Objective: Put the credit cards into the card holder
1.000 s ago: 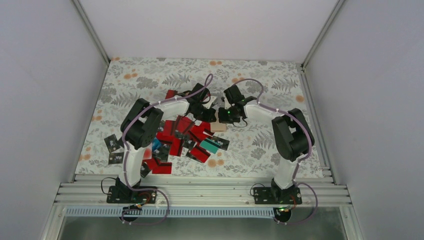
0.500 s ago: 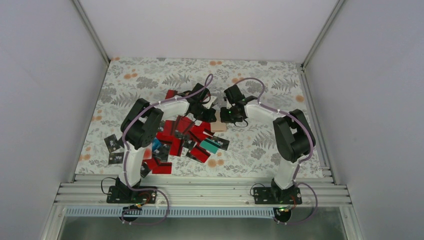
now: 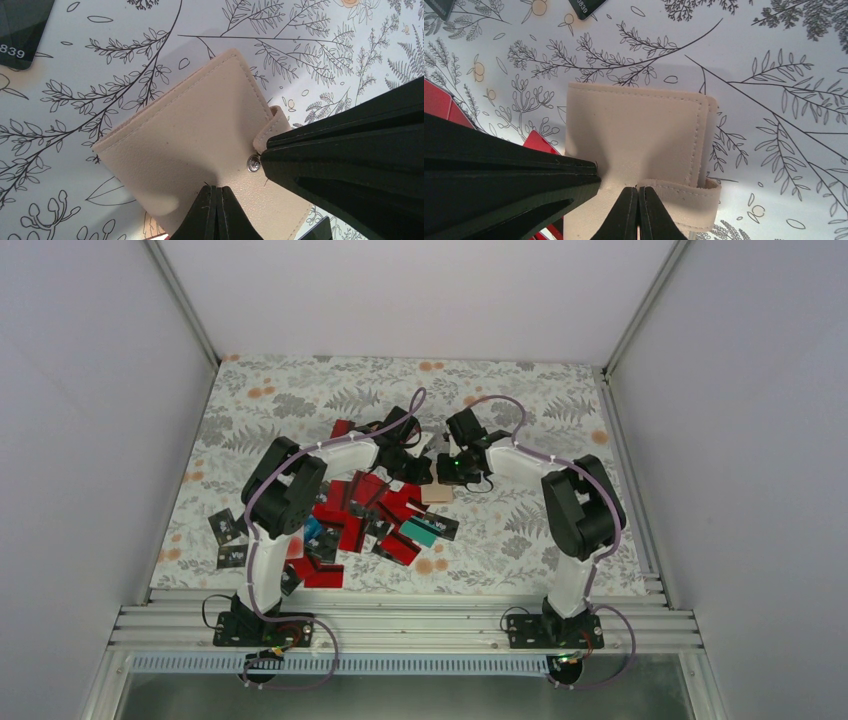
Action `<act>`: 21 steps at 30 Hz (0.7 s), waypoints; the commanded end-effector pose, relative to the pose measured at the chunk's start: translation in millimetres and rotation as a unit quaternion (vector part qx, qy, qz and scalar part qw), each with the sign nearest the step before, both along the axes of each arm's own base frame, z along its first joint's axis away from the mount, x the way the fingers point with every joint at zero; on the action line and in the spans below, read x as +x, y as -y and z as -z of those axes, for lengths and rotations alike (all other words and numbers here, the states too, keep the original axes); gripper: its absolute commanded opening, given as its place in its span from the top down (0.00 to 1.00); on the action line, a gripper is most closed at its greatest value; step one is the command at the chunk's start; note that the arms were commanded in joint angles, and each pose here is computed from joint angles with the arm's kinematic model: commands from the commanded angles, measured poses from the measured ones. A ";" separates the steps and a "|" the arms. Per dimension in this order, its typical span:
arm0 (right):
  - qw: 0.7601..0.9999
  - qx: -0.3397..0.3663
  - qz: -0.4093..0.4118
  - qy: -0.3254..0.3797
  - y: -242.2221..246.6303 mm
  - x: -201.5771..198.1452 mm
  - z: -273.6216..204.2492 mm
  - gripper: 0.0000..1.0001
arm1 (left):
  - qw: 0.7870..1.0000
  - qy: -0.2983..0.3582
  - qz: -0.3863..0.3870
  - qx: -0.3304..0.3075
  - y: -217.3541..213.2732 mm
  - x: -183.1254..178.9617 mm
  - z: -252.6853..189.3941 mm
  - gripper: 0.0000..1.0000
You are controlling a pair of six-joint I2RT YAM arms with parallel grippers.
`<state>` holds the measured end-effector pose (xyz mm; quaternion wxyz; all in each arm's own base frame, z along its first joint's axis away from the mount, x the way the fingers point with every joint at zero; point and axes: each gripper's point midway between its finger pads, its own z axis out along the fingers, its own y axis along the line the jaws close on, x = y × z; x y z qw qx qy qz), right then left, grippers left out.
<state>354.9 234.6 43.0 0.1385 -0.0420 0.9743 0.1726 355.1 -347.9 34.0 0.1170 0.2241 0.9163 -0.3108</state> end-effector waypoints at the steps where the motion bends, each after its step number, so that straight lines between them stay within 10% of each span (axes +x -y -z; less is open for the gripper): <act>1: 1.000 0.015 -0.010 0.006 -13.8 3.9 -2.4 0.96 | 1.000 -0.018 0.005 0.011 0.4 -9.0 18.2 0.98; 21: 1.000 0.011 -0.022 -0.008 -19.0 -2.2 9.8 0.96 | 1.000 -0.021 0.009 0.013 1.9 -10.9 18.7 0.98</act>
